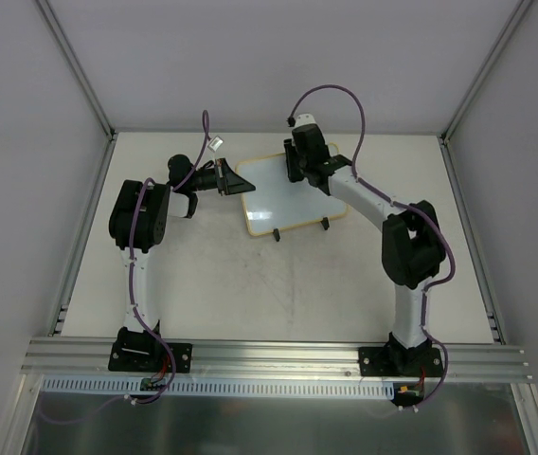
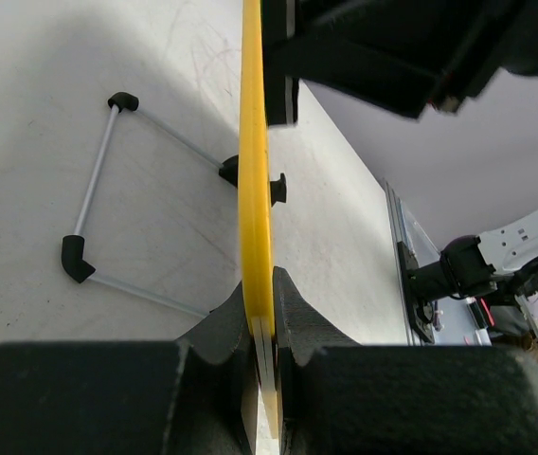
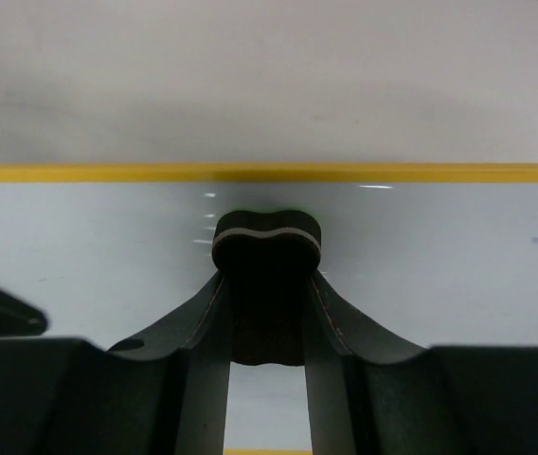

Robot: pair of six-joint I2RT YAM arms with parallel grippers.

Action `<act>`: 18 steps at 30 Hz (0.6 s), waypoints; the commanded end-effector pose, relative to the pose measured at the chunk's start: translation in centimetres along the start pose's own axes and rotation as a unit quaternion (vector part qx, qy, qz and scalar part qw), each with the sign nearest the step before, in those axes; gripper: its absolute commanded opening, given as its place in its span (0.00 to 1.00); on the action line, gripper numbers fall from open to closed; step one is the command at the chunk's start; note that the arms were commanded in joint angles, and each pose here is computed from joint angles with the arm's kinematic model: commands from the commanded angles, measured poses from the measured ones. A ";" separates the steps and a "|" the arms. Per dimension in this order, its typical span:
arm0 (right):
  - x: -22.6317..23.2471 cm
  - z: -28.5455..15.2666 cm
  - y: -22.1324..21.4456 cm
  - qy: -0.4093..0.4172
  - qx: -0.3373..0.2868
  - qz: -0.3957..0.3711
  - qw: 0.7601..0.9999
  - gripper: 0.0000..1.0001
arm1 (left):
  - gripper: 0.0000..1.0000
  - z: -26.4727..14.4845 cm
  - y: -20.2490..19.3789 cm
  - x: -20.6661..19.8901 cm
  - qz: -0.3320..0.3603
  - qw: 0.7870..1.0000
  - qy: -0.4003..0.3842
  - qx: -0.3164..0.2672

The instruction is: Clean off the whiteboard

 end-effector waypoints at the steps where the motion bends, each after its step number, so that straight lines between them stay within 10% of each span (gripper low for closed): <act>1: 6.3 1.4 -2.0 0.083 0.014 -0.005 0.996 0.00 | 0.00 0.7 -0.4 -2.8 0.157 0.984 -0.072 0.050; 18: -4.0 2.2 0.2 0.011 0.002 0.064 0.998 0.00 | 0.00 0.6 -0.5 -2.9 0.159 0.983 -0.072 0.049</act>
Point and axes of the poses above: each gripper's point midway between its finger pads, its own z axis out along the fingers, its own x axis along the line the jaws close on, y = z × x, the point moved 5 cm from there along -z, back along the fingers, and after that the axes turned 5 degrees about -z, right-handed, at the moved point
